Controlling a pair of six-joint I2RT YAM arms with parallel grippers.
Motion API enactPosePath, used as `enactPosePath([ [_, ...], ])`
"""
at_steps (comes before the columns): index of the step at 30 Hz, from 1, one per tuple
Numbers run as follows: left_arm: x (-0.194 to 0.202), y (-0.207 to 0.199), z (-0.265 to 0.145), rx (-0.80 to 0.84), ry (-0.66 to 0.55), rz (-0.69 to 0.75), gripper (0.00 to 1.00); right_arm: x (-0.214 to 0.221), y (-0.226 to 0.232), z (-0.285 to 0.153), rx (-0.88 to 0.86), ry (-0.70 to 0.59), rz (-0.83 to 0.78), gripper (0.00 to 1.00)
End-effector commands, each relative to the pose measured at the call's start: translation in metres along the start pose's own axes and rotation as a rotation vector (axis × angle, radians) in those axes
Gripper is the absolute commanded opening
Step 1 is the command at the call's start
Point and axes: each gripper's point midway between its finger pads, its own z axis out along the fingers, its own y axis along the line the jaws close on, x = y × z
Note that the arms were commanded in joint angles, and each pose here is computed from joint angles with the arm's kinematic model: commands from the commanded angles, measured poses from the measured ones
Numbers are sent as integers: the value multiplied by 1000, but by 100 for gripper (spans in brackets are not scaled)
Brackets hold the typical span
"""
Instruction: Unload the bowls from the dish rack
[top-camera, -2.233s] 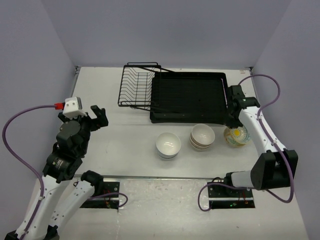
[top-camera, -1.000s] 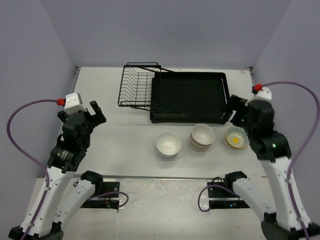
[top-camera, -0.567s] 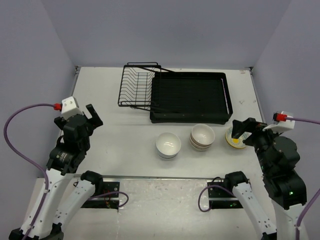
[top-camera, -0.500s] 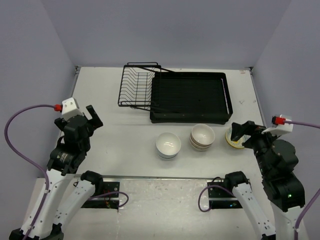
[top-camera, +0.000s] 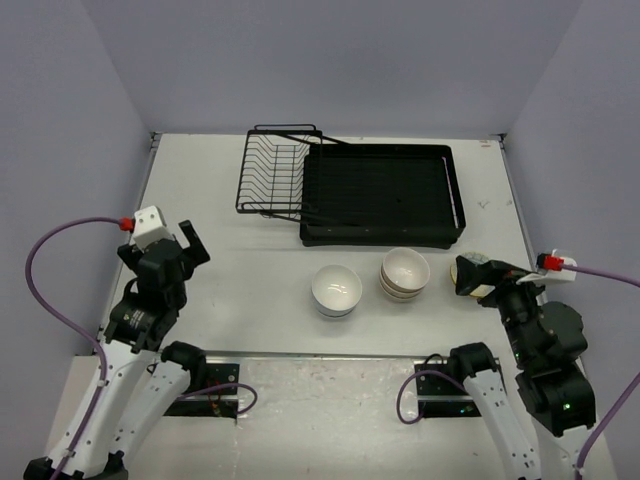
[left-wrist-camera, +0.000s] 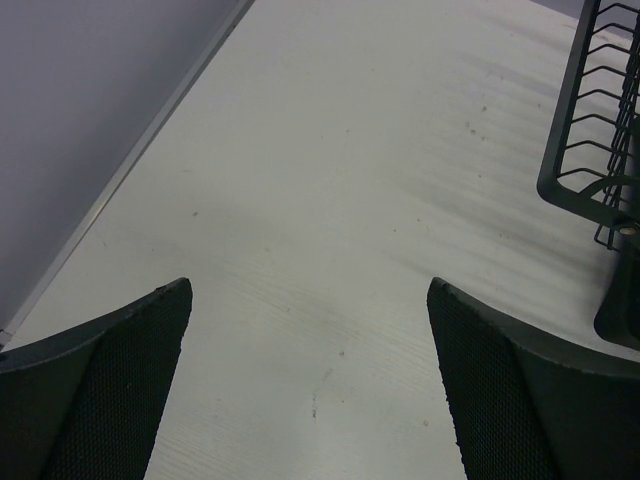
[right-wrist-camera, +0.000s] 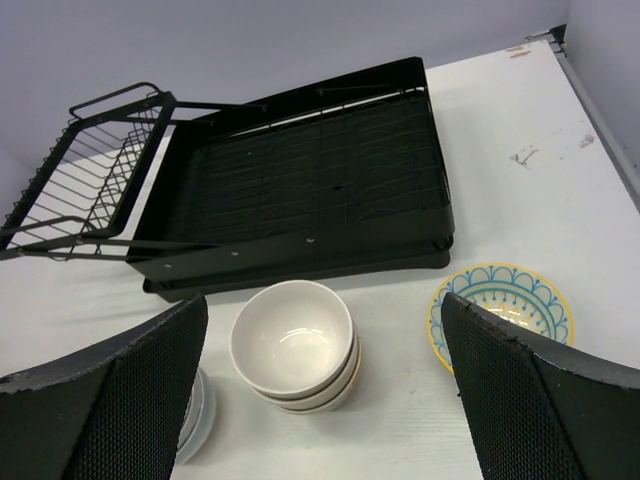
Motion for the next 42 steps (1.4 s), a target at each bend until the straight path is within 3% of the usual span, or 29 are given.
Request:
enactPosePath([
  [1, -15, -2, 1, 17, -72, -39, 100, -14, -10, -2, 43, -84, -20, 99],
  [27, -34, 16, -24, 33, -183, -104, 100, -36, -39, -61, 147, -175, -83, 99],
  [42, -49, 8, -52, 187, -271, -116, 100, -33, -25, -75, 34, -187, -118, 99],
])
